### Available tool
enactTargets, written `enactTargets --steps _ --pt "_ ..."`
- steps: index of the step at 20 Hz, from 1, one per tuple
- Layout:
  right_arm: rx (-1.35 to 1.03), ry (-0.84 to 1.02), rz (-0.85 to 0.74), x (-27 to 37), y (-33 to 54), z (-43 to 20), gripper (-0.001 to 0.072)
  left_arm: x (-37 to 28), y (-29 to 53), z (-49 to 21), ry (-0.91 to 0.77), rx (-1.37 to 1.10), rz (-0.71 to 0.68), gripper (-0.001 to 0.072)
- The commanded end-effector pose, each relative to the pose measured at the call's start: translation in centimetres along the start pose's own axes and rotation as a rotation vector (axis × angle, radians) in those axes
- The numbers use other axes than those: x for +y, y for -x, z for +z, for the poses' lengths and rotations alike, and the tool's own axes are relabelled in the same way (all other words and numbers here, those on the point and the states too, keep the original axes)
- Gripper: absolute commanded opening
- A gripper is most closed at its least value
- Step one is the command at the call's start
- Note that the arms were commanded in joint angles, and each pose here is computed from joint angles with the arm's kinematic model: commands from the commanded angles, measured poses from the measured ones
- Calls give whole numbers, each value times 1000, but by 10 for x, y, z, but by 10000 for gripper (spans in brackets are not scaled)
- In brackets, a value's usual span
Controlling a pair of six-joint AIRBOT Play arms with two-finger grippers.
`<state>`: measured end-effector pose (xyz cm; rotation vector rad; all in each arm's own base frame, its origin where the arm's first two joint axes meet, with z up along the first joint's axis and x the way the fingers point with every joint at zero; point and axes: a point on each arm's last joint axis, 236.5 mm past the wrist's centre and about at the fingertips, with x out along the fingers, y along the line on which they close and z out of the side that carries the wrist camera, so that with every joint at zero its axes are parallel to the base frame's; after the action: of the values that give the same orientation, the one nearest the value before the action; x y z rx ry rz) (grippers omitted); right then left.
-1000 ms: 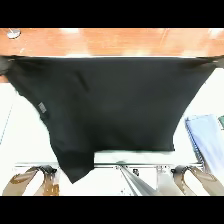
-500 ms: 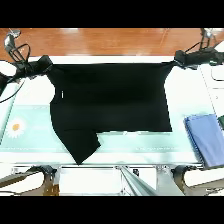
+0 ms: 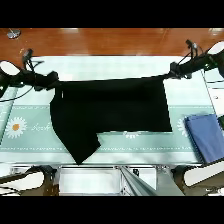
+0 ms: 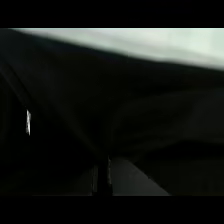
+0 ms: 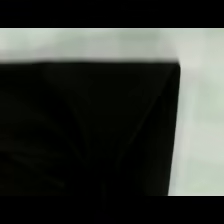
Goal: Fold the shirts.
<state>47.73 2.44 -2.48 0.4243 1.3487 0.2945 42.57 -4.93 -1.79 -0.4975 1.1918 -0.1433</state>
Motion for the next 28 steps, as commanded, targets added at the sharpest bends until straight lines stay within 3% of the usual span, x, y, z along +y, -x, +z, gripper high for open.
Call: enactTargets --steps 1,2,3,4,11,15,19,22,26,27,28 --pt "141 -14 -20 -14 -27 -44 25 17 -22 -48 -5 186 11 66" --pt "155 -38 -22 -15 -32 -50 197 19 -26 -55 4 222 11 345" --pt "164 -55 -18 -14 -31 -52 548 22 -27 -59 18 243 13 695" --pt "175 -49 -8 -12 -23 -53 616 27 -23 -60 29 258 16 703" --pt "31 -174 -61 -60 70 -85 616 64 36 -109 99 335 18 702" --pt "-42 -215 47 -36 49 -151 615 88 38 -174 218 333 -26 703" --pt "-149 -329 185 -5 23 -180 616 83 30 -227 383 398 -97 701" --pt "-100 -347 206 -1 12 -201 615 70 16 -247 397 424 -132 702" --pt "-79 -346 213 1 11 -206 616 26 -5 -251 362 380 -277 700" --pt "-86 -346 191 -7 14 -205 616 20 -7 -256 332 393 -281 661" --pt "-95 -350 155 -19 18 -203 616 16 -8 -260 289 405 -284 312"
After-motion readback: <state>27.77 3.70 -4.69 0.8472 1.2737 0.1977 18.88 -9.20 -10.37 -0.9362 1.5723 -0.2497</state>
